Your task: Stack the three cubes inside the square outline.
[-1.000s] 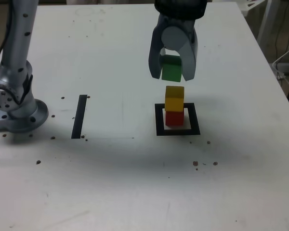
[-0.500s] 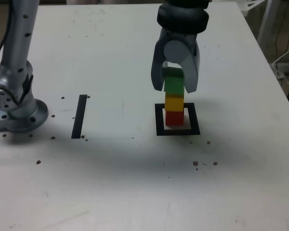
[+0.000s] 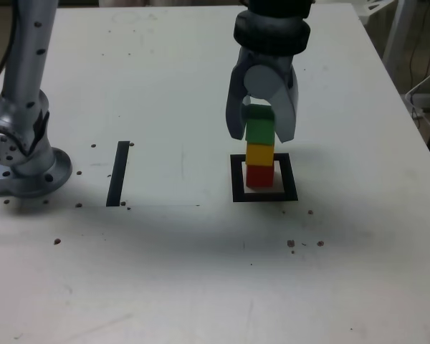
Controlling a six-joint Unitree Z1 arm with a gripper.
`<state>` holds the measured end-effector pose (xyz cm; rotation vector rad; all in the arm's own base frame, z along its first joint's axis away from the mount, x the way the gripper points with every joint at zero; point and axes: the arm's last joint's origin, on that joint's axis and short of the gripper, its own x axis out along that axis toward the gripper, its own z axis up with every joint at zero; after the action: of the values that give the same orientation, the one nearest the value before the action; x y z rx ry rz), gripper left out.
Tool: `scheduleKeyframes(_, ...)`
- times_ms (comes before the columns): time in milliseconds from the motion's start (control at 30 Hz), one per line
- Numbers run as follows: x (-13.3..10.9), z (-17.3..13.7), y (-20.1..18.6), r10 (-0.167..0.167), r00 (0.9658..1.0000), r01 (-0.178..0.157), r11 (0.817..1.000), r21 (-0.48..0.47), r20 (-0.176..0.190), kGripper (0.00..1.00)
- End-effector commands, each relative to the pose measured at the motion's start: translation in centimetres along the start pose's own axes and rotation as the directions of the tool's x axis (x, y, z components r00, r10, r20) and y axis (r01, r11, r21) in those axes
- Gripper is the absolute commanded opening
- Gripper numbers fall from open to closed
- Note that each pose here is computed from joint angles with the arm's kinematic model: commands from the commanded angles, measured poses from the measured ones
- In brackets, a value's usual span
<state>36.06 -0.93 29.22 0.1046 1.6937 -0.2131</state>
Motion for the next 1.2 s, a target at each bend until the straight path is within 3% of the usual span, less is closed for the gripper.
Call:
scheduleKeyframes(0, 0.4, 0.1, 0.0, -0.005, 1.0, 0.005, 1.0, 0.002, -0.004, 0.73)
scheduleKeyframes(133, 0.4, 0.1, -0.1, -0.004, 1.0, 0.004, 1.0, 0.005, 0.0, 0.92)
scheduleKeyframes(233, 0.4, 0.0, -0.1, -0.002, 1.0, 0.002, 1.0, 0.006, 0.002, 0.98)
scheduleKeyframes(367, 0.1, -0.4, -0.1, 0.012, 0.9999, -0.012, 1.0, 0.004, 0.01, 0.99)
scheduleKeyframes(467, -0.6, -1.3, -0.2, 0.04, 0.999, -0.04, 0.999, -0.009, 0.021, 0.99)
scheduleKeyframes(767, -3.3, -6.5, -0.8, 0.136, 0.9893, -0.132, 0.988, -0.078, 0.052, 0.99)
scheduleKeyframes(900, -3.2, -9.0, -1.2, 0.148, 0.9882, -0.144, 0.985, -0.099, 0.037, 0.99)
scheduleKeyframes(1167, -0.6, -13.4, -1.9, 0.137, 0.9902, -0.139, 0.981, -0.135, -0.027, 0.99)
